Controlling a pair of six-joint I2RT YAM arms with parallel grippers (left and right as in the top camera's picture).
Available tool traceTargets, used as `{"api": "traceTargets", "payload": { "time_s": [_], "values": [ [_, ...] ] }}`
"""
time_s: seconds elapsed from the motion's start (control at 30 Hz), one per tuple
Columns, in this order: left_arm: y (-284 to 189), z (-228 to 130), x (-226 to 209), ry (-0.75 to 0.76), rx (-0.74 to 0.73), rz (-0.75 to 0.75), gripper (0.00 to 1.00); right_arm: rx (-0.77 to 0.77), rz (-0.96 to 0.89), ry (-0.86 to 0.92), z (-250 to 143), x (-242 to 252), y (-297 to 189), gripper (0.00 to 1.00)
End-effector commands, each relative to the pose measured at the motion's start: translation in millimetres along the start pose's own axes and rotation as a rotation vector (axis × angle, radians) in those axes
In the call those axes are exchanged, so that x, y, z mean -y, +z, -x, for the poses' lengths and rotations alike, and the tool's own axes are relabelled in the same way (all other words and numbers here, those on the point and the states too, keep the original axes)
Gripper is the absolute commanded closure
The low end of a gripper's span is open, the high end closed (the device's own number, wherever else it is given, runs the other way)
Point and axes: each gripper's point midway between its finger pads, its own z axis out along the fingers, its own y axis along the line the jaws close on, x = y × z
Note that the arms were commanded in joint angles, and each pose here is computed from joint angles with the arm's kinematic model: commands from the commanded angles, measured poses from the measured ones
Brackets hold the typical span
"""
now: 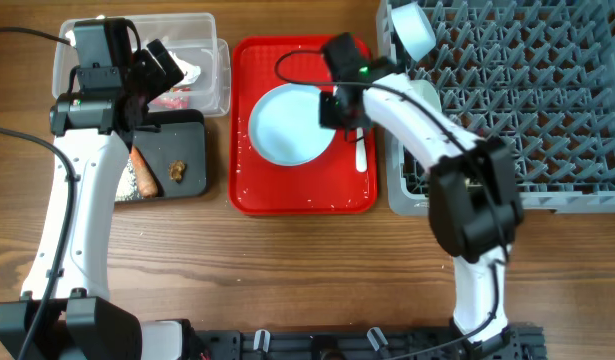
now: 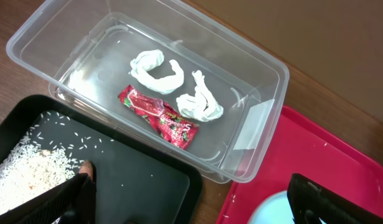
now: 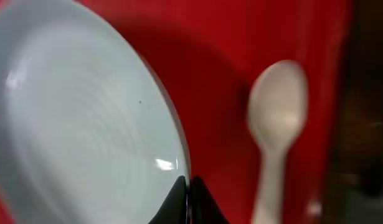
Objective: Sort waste into correct bins and load items into the dishwasher rack
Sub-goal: 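Lift the blue plate and stand it in the rack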
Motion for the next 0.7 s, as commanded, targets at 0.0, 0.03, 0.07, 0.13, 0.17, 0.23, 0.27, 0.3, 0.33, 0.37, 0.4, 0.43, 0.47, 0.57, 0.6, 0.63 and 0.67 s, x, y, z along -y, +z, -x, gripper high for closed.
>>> {"api": "traceTargets", "payload": {
  "time_s": [0.0,0.03,0.07,0.13,0.17,0.23,0.27,0.3,0.33,0.37,0.4,0.43,0.47,0.57,0.6,0.63,0.67],
  "values": [
    [-0.7,3.0,-0.5,-0.010,0.007,-0.002,0.00,0.324,-0.055,-0.052,66.1,23.7,-116.3,0.96],
    [-0.7,3.0,-0.5,-0.010,0.007,-0.002,0.00,0.376,-0.080,-0.050,72.6,30.8,-135.3,0.96],
    [-0.7,3.0,-0.5,-0.010,0.007,-0.002,0.00,0.423,-0.106,-0.050,77.8,37.5,-153.2,0.96],
    [-0.7,3.0,-0.5,-0.010,0.007,-0.002,0.00,0.515,-0.191,-0.050,85.6,55.6,-189.5,0.96],
    [-0.7,3.0,-0.5,-0.010,0.007,-0.002,0.00,0.555,-0.248,-0.052,87.9,66.2,-206.6,0.96],
    [-0.7,3.0,-0.5,-0.010,0.007,-0.002,0.00,0.646,-0.499,-0.069,90.9,107.4,-255.0,0.96],
    [-0.7,3.0,-0.5,-0.010,0.007,-0.002,0.00,0.654,-0.588,-0.081,90.1,120.9,-267.5,0.96],
    [-0.7,3.0,-0.5,-0.010,0.007,-0.002,0.00,0.652,-0.648,-0.091,89.5,130.1,-274.0,0.96],
    [-0.7,3.0,-0.5,-0.010,0.007,-0.002,0.00,0.637,-0.740,-0.114,88.4,144.4,-282.4,0.96],
    [-0.7,3.0,-0.5,-0.010,0.007,-0.002,0.00,0.616,-0.796,-0.135,87.5,154.2,-285.7,0.96],
    [-0.7,3.0,-0.5,-0.010,0.007,-0.002,0.00,0.587,-0.836,-0.161,86.5,162.7,-285.3,0.96],
    [-0.7,3.0,-0.5,-0.010,0.007,-0.002,0.00,0.568,-0.855,-0.178,85.8,168.9,-284.8,0.96],
    [-0.7,3.0,-0.5,-0.010,0.007,-0.002,0.00,0.545,-0.873,-0.184,84.7,178.2,-283.0,0.96],
    [-0.7,3.0,-0.5,-0.010,0.007,-0.002,0.00,0.508,-0.905,-0.133,82.9,209.2,-280.3,0.95],
    [-0.7,3.0,-0.5,-0.010,0.007,-0.002,0.00,0.499,-0.917,-0.116,82.8,219.3,-280.3,0.96],
    [-0.7,3.0,-0.5,-0.010,0.007,-0.002,0.00,0.486,-0.929,-0.109,82.7,228.5,-279.7,0.96],
    [-0.7,3.0,-0.5,-0.010,0.007,-0.002,0.00,0.474,-0.932,-0.111,83.2,234.1,-277.8,0.96]
  ]
}}
